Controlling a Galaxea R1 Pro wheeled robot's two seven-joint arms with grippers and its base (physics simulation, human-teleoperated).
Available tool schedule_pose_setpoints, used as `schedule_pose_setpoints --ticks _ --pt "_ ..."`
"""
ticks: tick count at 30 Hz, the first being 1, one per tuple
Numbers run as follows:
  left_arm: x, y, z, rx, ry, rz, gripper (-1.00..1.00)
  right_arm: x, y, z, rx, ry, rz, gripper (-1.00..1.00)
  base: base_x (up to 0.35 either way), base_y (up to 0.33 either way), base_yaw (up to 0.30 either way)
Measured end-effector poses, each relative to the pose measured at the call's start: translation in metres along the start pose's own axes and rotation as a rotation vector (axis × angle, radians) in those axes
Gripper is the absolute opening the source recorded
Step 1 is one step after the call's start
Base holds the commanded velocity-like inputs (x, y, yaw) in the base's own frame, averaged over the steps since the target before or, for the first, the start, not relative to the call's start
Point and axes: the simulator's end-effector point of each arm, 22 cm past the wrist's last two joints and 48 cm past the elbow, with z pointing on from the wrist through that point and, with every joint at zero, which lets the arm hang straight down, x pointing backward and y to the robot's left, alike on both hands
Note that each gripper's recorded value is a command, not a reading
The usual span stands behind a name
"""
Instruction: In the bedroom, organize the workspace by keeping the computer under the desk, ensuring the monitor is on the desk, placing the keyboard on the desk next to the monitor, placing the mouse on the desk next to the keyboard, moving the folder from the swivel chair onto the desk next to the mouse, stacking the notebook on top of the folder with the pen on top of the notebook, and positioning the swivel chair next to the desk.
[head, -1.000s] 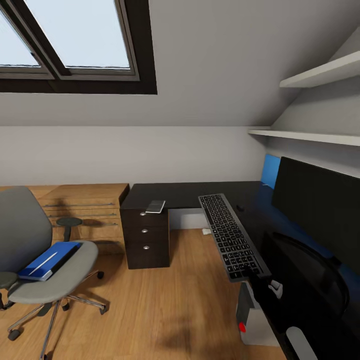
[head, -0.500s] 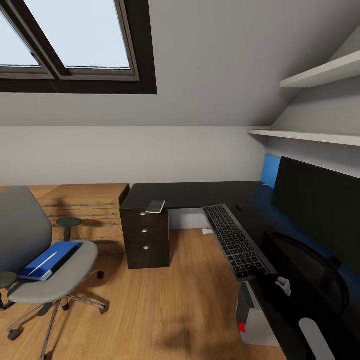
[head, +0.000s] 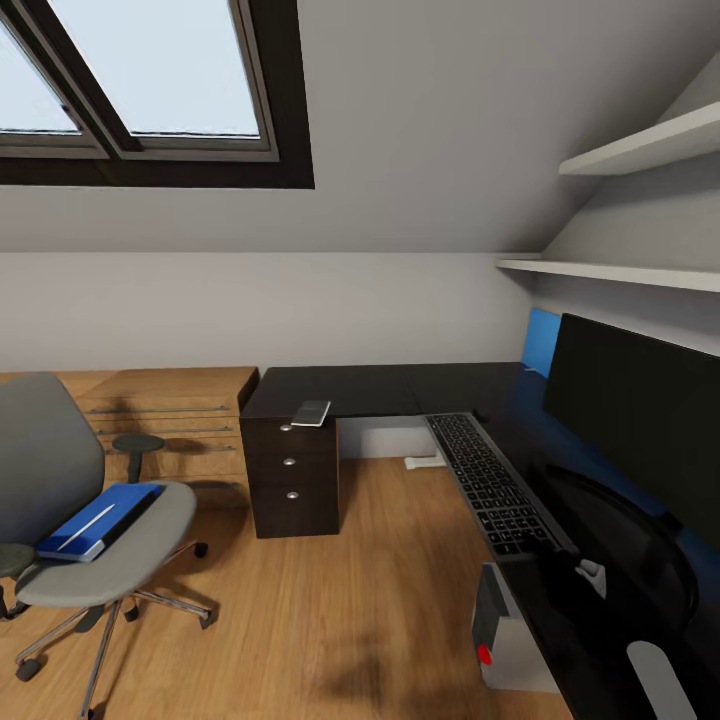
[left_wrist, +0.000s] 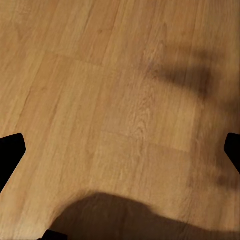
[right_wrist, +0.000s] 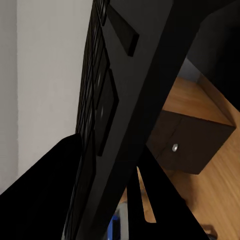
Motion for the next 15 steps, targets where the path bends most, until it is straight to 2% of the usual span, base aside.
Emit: schedule_pose_setpoints --ticks 15 --pt "-0.0001 -0.0001 0.0 0.0 0.0 0.0 1.0 0.0009 -0.0012 -0.0004 -0.002 -0.001 0.01 -1.0 0.0 0.0 0.0"
